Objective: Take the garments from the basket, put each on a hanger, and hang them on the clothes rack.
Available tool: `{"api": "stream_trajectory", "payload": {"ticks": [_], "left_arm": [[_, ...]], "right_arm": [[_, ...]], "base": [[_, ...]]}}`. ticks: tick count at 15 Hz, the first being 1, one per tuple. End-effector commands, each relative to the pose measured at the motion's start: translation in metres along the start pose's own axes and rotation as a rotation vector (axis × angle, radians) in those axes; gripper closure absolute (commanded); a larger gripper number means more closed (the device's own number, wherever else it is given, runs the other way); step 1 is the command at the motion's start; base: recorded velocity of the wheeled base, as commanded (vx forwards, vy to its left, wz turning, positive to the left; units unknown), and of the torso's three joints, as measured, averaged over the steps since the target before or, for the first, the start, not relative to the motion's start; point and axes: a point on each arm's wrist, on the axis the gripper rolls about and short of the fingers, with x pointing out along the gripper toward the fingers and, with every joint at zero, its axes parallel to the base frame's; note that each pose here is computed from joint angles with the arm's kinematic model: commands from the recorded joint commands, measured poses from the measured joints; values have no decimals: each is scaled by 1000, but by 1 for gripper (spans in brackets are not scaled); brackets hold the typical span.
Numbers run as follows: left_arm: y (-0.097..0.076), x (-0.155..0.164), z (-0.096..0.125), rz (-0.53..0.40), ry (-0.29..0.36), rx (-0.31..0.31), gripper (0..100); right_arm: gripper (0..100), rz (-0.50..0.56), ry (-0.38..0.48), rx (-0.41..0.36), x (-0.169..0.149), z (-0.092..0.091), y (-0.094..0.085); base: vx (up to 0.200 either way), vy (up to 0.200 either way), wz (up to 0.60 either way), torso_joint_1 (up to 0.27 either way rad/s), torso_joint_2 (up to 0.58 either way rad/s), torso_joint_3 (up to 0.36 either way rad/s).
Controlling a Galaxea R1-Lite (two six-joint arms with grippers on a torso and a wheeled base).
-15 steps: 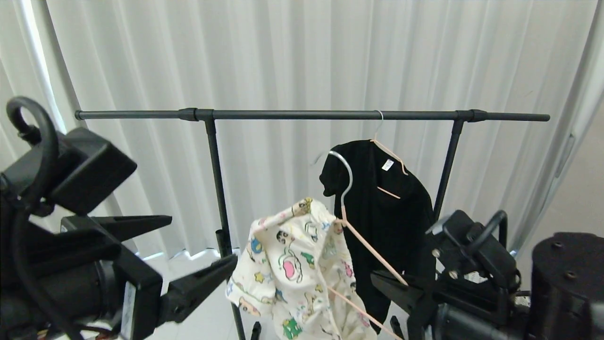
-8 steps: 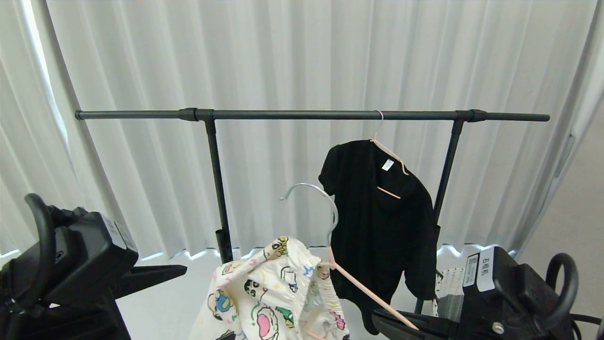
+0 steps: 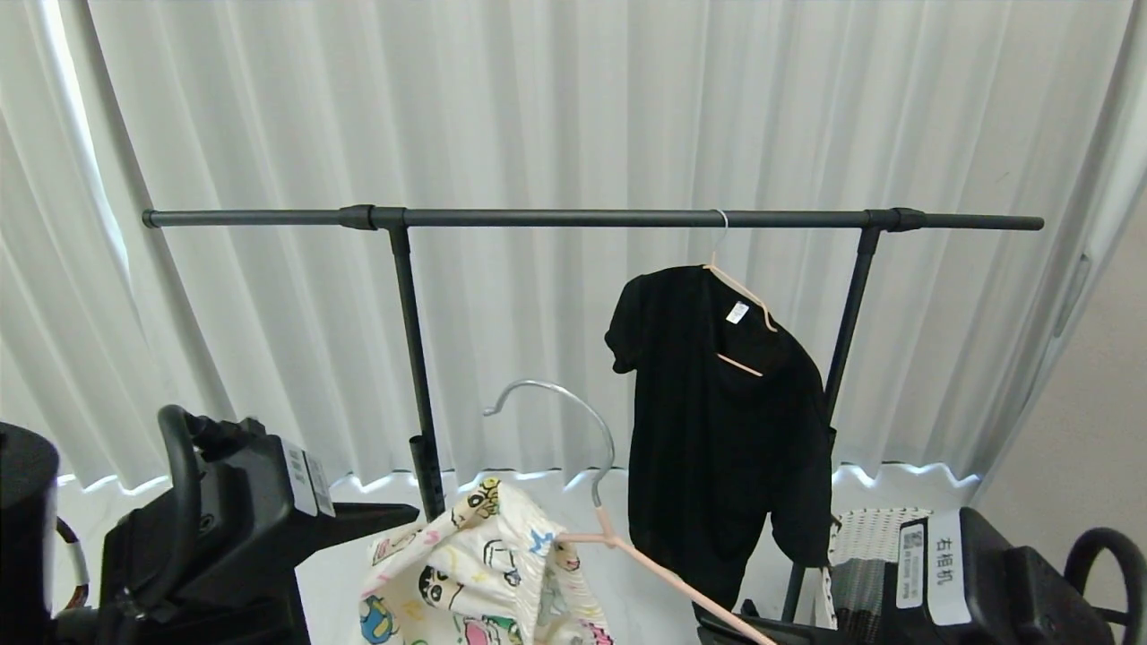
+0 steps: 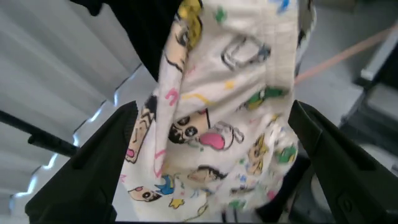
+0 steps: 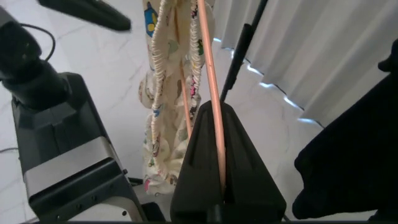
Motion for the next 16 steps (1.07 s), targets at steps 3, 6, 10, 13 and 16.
{"api": "stream_trajectory", "payload": {"ticks": [3,6,10,13,16], "left_arm": [[20,26,-3,1,10,-40,0],[13,30,-15,-132,-8,34,0],[17,32,-20,-158,-8,104,100],[20,32,-12,-147,-30,111,100],[19,31,-11,-147,-38,117,100]], "right_arm": [[100,65,-11,-33,-5,1,13],[100,77,-17,-37,-6,2,16],[100,78,-23,-37,-7,3,16],[100,77,-17,-37,-6,2,16],[100,71,-11,-35,-6,1,15]], "base": [[0,0,0,0,0,0],[0,0,0,0,0,0],[0,0,0,0,0,0],[0,0,0,0,0,0],[0,0,0,0,0,0]]}}
